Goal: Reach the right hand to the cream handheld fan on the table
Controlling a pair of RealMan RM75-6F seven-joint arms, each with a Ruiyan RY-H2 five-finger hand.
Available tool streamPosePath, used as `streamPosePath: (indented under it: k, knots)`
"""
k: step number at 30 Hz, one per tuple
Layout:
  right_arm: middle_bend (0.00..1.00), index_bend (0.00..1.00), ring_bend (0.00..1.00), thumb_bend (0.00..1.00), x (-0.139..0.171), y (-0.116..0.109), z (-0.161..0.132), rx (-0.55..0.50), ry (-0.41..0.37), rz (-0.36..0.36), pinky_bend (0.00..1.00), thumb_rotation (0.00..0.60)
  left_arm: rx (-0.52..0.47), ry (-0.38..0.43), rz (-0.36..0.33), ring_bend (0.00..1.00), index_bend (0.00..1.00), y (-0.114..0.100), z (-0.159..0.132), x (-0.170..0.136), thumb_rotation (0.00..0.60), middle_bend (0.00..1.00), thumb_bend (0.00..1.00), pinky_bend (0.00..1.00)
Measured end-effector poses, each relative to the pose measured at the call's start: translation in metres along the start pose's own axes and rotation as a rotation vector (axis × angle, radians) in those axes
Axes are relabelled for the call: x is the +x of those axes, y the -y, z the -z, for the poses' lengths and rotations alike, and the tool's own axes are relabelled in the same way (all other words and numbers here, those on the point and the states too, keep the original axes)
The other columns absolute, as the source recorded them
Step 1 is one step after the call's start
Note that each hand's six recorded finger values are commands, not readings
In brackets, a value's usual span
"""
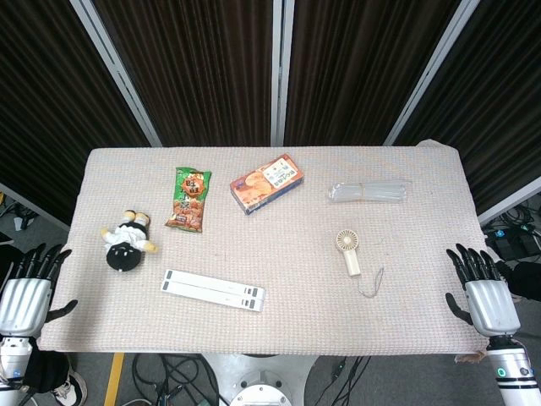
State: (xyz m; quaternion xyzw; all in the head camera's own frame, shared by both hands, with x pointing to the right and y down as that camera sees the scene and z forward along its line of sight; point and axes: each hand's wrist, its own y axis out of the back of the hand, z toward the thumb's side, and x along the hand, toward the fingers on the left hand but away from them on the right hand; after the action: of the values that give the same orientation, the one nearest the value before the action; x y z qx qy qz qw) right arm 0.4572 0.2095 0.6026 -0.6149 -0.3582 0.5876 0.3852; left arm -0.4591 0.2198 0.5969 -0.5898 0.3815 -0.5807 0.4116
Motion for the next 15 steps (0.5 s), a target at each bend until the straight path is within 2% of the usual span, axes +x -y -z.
streamPosePath:
  k: [15]
  knots:
    - [0.00,0.00,0.00,0.29,-0.0001,-0.0032,0.0017,0.005,0.001,0.008,0.00,0.600,0.012,-0.002,-0.001,0.00,0.14,-0.0043,0.0022,-0.0012,0.600,0.09,0.00,0.11]
